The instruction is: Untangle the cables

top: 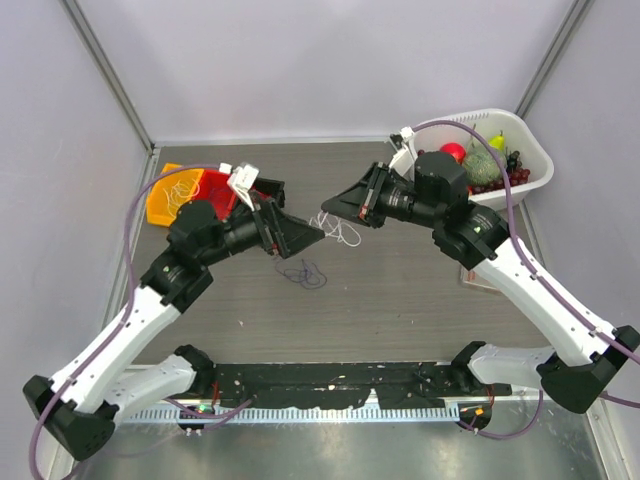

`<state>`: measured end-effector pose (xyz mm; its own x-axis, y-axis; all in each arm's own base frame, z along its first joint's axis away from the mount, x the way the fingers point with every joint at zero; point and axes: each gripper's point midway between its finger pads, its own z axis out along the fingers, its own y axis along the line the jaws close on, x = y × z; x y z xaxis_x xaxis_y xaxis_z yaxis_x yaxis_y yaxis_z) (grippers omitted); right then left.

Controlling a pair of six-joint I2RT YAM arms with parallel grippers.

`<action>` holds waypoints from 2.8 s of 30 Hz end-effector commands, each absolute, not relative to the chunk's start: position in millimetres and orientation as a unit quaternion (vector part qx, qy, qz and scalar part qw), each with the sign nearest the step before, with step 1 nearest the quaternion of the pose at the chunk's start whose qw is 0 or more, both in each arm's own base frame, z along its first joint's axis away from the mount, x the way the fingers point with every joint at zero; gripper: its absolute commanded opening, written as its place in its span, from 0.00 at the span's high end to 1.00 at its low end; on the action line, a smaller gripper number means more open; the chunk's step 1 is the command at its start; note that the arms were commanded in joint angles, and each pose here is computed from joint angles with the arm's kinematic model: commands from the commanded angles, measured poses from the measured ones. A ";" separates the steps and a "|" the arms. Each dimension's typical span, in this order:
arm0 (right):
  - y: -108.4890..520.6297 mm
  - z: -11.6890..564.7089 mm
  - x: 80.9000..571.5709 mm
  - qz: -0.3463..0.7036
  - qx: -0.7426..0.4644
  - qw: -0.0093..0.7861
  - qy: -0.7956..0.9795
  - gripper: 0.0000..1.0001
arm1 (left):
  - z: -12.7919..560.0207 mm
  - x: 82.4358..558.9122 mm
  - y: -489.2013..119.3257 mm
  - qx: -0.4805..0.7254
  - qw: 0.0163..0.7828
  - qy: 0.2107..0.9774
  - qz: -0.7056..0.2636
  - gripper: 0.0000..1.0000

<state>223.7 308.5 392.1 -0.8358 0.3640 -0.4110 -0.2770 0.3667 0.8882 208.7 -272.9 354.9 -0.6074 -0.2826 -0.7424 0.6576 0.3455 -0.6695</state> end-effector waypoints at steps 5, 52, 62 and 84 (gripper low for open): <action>307.0 422.6 239.5 0.593 0.089 0.306 0.740 0.99 | 345.1 234.0 -259.0 0.085 0.500 0.745 -0.433 0.12; 315.6 453.5 253.2 0.681 0.216 0.259 0.650 0.99 | 367.5 291.9 -253.5 -0.111 0.576 0.696 -0.413 0.29; 317.0 463.7 252.0 0.703 0.221 0.245 0.630 0.99 | 372.1 321.0 -245.3 -0.176 0.597 0.689 -0.371 0.11; 315.8 503.9 249.3 0.718 0.183 0.283 0.609 0.99 | 337.0 332.8 -225.6 -0.213 0.578 0.736 -0.279 0.11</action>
<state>259.1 324.4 447.0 -0.7856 0.6186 -0.0116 -0.0333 -0.0236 0.9992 327.5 -237.6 358.2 -0.2382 -0.7020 -0.6712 0.0891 0.6724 -0.7348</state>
